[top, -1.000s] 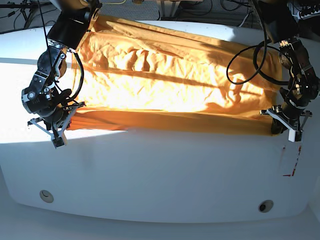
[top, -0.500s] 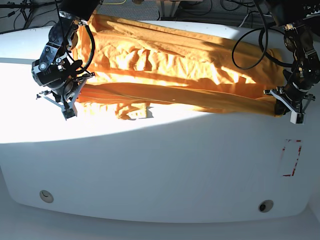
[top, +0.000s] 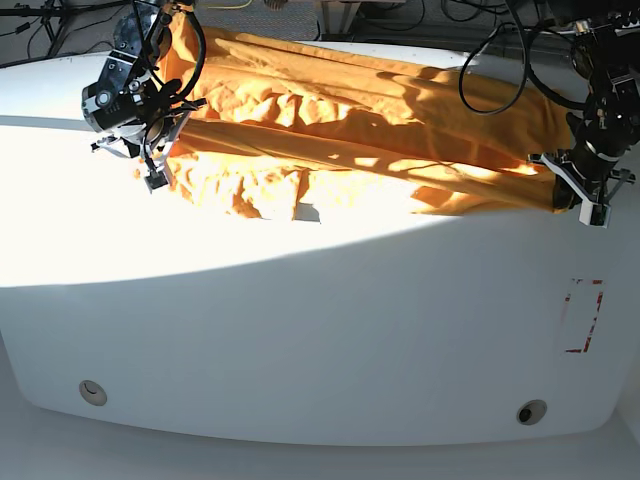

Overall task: Fold the T-shirt properly
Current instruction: 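Fold the hem over toward the collar with both grippers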

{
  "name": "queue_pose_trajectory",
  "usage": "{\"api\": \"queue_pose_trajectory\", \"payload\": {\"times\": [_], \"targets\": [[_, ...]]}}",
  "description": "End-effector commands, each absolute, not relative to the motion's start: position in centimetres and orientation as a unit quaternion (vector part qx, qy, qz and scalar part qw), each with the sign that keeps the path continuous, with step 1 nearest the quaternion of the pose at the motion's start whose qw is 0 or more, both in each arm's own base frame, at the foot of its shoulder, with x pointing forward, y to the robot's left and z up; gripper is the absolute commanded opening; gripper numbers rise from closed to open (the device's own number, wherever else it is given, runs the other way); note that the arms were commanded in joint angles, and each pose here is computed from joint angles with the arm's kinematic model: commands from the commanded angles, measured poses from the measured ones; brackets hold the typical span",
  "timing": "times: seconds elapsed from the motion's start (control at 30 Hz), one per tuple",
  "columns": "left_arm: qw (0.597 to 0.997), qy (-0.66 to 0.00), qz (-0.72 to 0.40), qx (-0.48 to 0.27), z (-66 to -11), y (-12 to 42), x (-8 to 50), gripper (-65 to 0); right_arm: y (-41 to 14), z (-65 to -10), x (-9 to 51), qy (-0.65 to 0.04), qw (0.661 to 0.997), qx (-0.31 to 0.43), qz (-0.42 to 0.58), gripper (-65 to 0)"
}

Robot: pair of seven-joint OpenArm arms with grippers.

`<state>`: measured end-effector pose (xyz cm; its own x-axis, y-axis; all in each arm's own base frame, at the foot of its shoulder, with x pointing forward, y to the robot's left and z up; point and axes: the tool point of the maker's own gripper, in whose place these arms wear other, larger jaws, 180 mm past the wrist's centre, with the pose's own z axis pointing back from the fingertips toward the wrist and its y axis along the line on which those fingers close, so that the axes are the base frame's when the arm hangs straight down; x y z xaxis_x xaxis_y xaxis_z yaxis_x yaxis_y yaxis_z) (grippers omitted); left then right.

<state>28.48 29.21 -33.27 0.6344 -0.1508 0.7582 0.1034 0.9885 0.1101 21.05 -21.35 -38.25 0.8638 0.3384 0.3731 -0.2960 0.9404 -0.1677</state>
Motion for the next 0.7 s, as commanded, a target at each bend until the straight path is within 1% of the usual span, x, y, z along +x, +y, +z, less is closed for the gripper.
{"api": "queue_pose_trajectory", "payload": {"times": [0.0,0.07,0.1,0.13,0.17,0.23,0.27,0.3,0.33,0.37,0.43,0.47,0.53,0.6,0.67], "targets": [[0.896,-0.434,-0.080,0.040,-32.1,29.5,28.3,-65.0,-21.7,-37.7,21.3,-0.211,0.962,-0.060,0.165,-60.6],[0.900,-0.426,-0.083,0.039,-32.6,29.4,27.7,-63.5,-21.7,-37.8,21.2,-0.209,0.962,-0.059,0.165,-57.1],[0.902,-0.421,-0.083,0.040,-32.8,29.5,27.4,-61.8,-21.7,-37.8,21.1,-0.208,0.962,-0.059,0.165,-54.2],[0.904,-0.416,-0.087,0.043,-33.0,29.7,27.0,-57.8,-21.7,-37.7,21.1,-0.209,0.962,-0.061,0.165,-48.5],[0.905,-0.414,-0.090,0.044,-33.0,29.8,26.9,-55.1,-21.8,-37.7,21.1,-0.209,0.962,-0.061,0.164,-45.5],[0.907,-0.408,-0.093,0.046,-33.2,29.9,26.5,-45.0,-21.9,-37.6,21.1,-0.210,0.962,-0.063,0.162,-33.3],[0.908,-0.406,-0.093,0.046,-33.4,30.0,26.4,-41.1,-21.9,-37.6,21.1,-0.210,0.962,-0.063,0.162,-29.6],[0.908,-0.405,-0.092,0.046,-33.4,30.0,26.4,-35.8,-21.9,-37.6,21.1,-0.210,0.962,-0.063,0.162,-24.7],[0.908,-0.405,-0.092,0.046,-33.4,30.0,26.4,-33.2,-21.9,-37.6,21.1,-0.210,0.962,-0.063,0.162,-22.5],[0.909,-0.404,-0.091,0.047,-33.4,30.1,26.4,-27.5,-21.9,-37.6,21.1,-0.211,0.962,-0.064,0.163,-18.5],[0.909,-0.404,-0.092,0.048,-33.4,30.2,26.4,-22.6,-21.8,-37.5,21.2,-0.214,0.961,-0.061,0.163,-16.6],[0.909,-0.404,-0.092,0.049,-33.3,30.3,26.4,-21.8,-21.6,-37.4,21.4,-0.220,0.960,-0.057,0.163,-16.6],[0.906,-0.406,-0.099,0.056,-32.8,30.6,26.6,-21.7,-21.2,-37.2,21.8,-0.230,0.958,-0.045,0.164,-17.8],[0.902,-0.414,-0.108,0.062,-32.0,30.7,26.9,-22.9,-20.4,-36.9,22.2,-0.246,0.955,-0.024,0.165,-19.3],[0.893,-0.429,-0.115,0.069,-30.6,30.5,27.4,-23.5,-19.3,-36.2,23.2,-0.272,0.948,0.003,0.166,-20.9]]}}
